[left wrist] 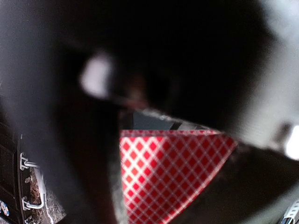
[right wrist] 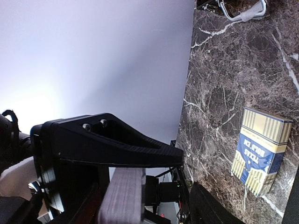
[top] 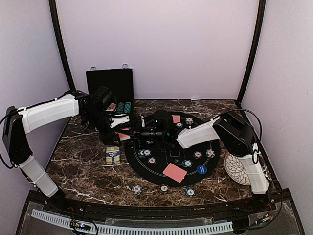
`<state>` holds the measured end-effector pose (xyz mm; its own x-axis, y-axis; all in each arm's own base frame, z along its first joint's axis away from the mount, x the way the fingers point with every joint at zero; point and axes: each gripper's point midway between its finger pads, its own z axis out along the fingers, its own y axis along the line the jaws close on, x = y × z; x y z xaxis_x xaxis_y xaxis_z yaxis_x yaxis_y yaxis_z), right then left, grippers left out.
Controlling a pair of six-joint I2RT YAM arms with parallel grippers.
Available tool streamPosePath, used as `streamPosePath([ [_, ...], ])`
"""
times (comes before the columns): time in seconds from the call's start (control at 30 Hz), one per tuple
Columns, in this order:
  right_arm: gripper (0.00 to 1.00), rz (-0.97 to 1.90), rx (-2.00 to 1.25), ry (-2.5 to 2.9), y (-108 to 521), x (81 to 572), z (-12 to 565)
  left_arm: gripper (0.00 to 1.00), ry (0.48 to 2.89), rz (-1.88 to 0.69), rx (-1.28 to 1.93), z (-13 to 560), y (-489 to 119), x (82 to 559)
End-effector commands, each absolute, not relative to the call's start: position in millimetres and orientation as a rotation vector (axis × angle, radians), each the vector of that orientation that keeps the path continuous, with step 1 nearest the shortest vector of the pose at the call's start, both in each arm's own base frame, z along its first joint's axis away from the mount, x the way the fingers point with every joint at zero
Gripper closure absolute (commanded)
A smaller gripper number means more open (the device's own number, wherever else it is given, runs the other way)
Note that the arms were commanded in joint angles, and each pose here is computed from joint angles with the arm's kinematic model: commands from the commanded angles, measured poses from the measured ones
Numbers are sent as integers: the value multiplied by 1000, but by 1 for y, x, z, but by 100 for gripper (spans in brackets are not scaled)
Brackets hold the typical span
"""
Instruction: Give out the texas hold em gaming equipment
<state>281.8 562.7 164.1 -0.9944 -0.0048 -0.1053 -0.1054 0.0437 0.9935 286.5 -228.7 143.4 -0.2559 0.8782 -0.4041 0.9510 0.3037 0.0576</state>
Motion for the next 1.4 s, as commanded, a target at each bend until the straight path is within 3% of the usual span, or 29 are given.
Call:
streamPosePath([
  [0.0, 38, 2068, -118, 2252, 554, 284, 149, 100, 2177, -278, 1645, 155, -229, 284],
  [0.3, 47, 2006, -86, 2286, 529, 290, 140, 100, 2178, -272, 1647, 154, -229, 284],
  [1.1, 68, 2028, -212, 2203, 506, 276, 205, 100, 2191, -256, 1662, 145, -225, 282],
  [1.37, 83, 2037, -216, 2232, 507, 273, 201, 100, 2194, -245, 1664, 144, -223, 282],
])
